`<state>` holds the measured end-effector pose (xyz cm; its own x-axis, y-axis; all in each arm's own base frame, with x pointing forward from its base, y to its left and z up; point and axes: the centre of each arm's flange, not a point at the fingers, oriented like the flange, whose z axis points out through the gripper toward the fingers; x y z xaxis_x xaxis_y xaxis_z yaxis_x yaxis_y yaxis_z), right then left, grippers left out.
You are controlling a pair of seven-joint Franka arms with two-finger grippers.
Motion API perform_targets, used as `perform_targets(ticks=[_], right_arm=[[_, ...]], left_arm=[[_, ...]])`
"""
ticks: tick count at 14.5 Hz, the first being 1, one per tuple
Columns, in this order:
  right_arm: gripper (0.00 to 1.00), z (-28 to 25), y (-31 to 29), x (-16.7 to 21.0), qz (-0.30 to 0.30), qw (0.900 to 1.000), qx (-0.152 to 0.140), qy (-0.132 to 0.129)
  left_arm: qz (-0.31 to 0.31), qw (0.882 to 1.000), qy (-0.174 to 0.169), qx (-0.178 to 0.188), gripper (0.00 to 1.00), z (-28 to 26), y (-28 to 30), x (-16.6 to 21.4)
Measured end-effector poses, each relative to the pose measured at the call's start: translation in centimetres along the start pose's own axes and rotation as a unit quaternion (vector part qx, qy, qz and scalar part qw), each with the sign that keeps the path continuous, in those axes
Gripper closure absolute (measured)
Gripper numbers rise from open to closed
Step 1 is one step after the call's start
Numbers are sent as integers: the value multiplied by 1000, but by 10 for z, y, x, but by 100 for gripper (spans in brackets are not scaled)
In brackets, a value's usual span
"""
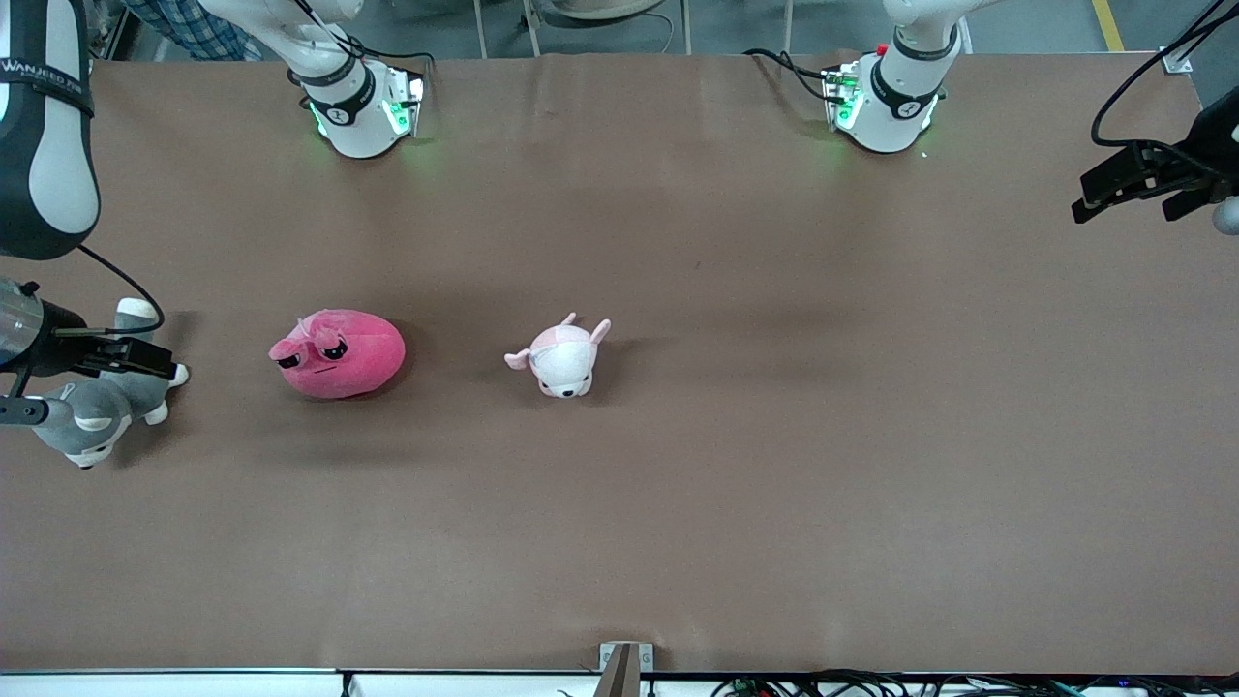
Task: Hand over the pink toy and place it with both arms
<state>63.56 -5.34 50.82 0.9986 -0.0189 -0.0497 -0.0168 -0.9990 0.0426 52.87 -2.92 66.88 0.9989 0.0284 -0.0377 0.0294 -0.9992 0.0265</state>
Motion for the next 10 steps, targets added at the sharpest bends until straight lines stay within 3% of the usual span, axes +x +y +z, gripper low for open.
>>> perform_targets(ticks=[3, 5, 7, 10], right_arm=[[0, -25, -39, 2, -38, 998, -38, 11], [0, -29, -48, 2, -46, 998, -44, 14], [0, -28, -44, 2, -42, 998, -44, 13], [0, -25, -30, -2, -24, 1000, -15, -4]], left_arm=[[-9, 1000, 7, 0, 0, -2, -6, -6], [-11, 1000, 8, -4, 0, -2, -9, -5], [-12, 1000, 10, -4, 0, -2, -9, -5], [-12, 1000, 17, -5, 0, -3, -9, -3]])
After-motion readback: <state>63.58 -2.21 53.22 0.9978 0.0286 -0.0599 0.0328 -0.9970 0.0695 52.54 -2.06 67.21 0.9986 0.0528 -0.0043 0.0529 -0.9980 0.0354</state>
